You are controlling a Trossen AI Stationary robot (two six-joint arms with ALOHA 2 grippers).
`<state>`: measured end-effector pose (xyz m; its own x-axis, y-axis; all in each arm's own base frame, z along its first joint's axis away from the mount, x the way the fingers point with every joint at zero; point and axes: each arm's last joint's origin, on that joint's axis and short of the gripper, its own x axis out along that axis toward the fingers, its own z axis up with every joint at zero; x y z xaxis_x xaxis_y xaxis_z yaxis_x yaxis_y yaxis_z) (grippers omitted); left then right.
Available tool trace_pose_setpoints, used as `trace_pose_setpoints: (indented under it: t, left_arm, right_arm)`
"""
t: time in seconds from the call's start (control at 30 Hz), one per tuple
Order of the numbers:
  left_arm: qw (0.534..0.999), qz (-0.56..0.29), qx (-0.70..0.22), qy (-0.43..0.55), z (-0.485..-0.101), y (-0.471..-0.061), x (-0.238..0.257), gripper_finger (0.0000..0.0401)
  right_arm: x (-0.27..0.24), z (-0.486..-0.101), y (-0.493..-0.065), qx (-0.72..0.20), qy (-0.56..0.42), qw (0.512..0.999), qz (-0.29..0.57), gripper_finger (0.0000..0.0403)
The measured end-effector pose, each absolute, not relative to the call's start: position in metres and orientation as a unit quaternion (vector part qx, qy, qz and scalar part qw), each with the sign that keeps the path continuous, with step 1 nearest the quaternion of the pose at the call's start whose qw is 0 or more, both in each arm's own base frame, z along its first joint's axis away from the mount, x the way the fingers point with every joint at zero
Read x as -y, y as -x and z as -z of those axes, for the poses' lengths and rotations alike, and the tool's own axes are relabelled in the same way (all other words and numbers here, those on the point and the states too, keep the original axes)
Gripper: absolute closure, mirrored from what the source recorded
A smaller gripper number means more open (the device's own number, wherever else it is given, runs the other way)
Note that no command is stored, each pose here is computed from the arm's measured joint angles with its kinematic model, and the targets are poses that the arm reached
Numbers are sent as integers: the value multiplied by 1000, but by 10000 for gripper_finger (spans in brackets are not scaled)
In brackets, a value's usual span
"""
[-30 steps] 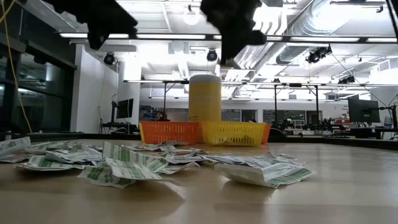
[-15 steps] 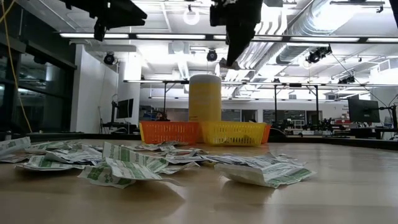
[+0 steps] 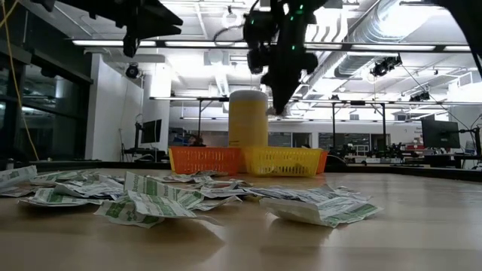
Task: Pick & Place First Aid Supplies
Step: Put the black towelette pack into the bottom yellow basket
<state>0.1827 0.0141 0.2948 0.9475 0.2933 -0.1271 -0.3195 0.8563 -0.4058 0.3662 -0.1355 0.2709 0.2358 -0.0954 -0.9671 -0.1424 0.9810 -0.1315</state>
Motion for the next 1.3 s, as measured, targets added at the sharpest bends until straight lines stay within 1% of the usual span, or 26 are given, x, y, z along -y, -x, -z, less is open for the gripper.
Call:
trace_pose_setpoints:
  t: [0.17,0.3,0.4,0.57,0.7,0.77,0.87,0.97,1.03,1.13,1.2,1.3]
  left_arm:
    - [963,-140,-48,224,-292,-183,-12,316]
    - [956,-145,-68,245,-288,-183,-12,316]
    - [954,-150,-87,247,-283,-184,-12,316]
    - [950,-145,-107,257,-277,-190,-12,316]
    - [949,-117,-125,263,-273,-193,-10,316]
    - [950,-103,-131,266,-273,-194,-9,316]
    - [945,-93,-132,285,-273,-194,-8,316]
    - [946,-87,-132,283,-274,-192,-8,316]
    - [949,-86,-136,271,-274,-191,-8,316]
    - [943,-90,-154,282,-270,-190,-8,316]
    - [942,-77,-163,283,-269,-190,-7,316]
    - [938,-47,-192,285,-266,-188,-5,316]
  right_arm:
    - [148,-252,-367,-646,92,757,-28,386]
    - [152,-242,-366,-667,81,739,-39,384]
    - [152,-238,-366,-674,78,733,-41,376]
    - [153,-237,-367,-674,84,733,-34,348]
    - [154,-237,-368,-673,92,733,-22,313]
    - [155,-238,-368,-676,91,731,-4,294]
    - [155,-238,-369,-669,28,742,43,271]
    - [152,-238,-374,-645,-42,761,65,258]
    - [148,-239,-381,-616,-80,781,66,254]
    - [139,-243,-396,-559,-132,817,49,255]
    - [128,-246,-407,-524,-133,841,34,258]
    - [107,-249,-420,-499,-86,862,27,262]
